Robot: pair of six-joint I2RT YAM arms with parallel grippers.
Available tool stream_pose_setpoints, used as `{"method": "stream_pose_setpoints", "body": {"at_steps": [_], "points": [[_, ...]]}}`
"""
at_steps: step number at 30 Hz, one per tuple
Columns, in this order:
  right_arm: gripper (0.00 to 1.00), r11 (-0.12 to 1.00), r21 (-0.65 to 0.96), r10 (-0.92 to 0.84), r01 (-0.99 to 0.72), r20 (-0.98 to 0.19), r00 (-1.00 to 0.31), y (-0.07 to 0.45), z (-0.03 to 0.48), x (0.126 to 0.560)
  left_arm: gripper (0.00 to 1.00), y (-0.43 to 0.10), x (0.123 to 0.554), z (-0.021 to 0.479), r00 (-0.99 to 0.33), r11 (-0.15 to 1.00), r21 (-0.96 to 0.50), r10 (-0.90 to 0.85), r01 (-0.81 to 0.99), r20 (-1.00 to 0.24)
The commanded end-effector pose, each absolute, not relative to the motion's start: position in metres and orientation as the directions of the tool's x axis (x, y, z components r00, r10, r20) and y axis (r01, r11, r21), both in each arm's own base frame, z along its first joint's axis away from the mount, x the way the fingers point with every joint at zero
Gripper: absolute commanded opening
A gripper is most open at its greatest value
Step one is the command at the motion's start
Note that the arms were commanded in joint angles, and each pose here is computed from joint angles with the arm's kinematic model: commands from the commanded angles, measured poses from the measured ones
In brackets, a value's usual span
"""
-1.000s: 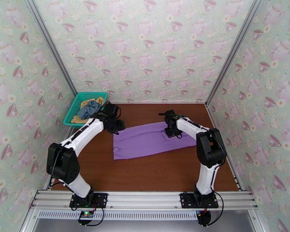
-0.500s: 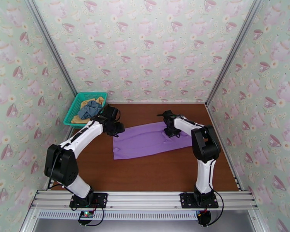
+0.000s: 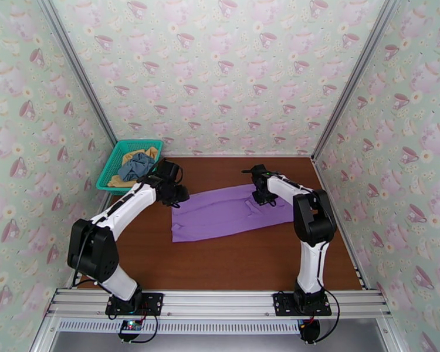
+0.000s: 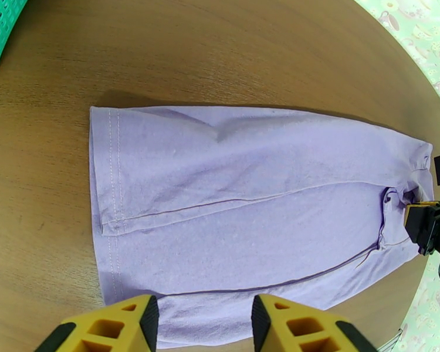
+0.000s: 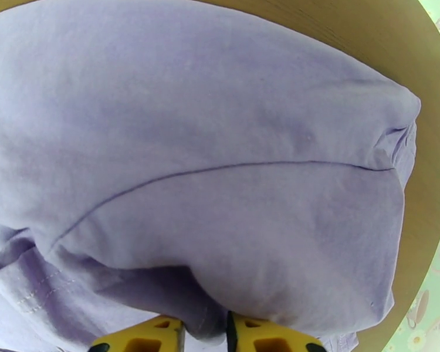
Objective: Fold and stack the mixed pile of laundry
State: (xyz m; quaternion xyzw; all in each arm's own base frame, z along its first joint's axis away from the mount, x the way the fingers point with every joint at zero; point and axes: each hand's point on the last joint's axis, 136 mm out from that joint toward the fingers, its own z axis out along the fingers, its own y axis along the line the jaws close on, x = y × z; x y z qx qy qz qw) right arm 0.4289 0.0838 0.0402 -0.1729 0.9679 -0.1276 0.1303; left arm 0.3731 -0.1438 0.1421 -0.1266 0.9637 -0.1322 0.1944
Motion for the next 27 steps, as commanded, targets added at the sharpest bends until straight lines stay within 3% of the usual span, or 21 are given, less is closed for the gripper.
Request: {"method": "stream_pose_setpoints", "body": {"at_steps": [1,6,14,27], "points": [[0.19,0.908,-0.294,-0.364,-0.297,-0.208,-0.908,0.083,0.037,0.435,0.49,-0.146,0.374,0.149,-0.883,0.925,-0.328,-0.308,-0.191,-0.353],[0.0,0.918,-0.271,-0.348,-0.288,-0.209,-0.914,0.084,0.042,0.431,0.49,-0.147,0.374,0.151,-0.882,0.924,-0.332,-0.31,-0.19,-0.355],[0.0,0.955,-0.186,-0.269,-0.229,-0.233,-0.934,0.097,0.075,0.403,0.49,-0.145,0.374,0.154,-0.879,0.925,-0.331,-0.31,-0.19,-0.362],[0.0,0.972,-0.118,-0.219,-0.204,-0.134,-0.966,0.119,0.063,0.371,0.49,-0.148,0.375,0.147,-0.887,0.925,-0.333,-0.301,-0.182,-0.349]]}}
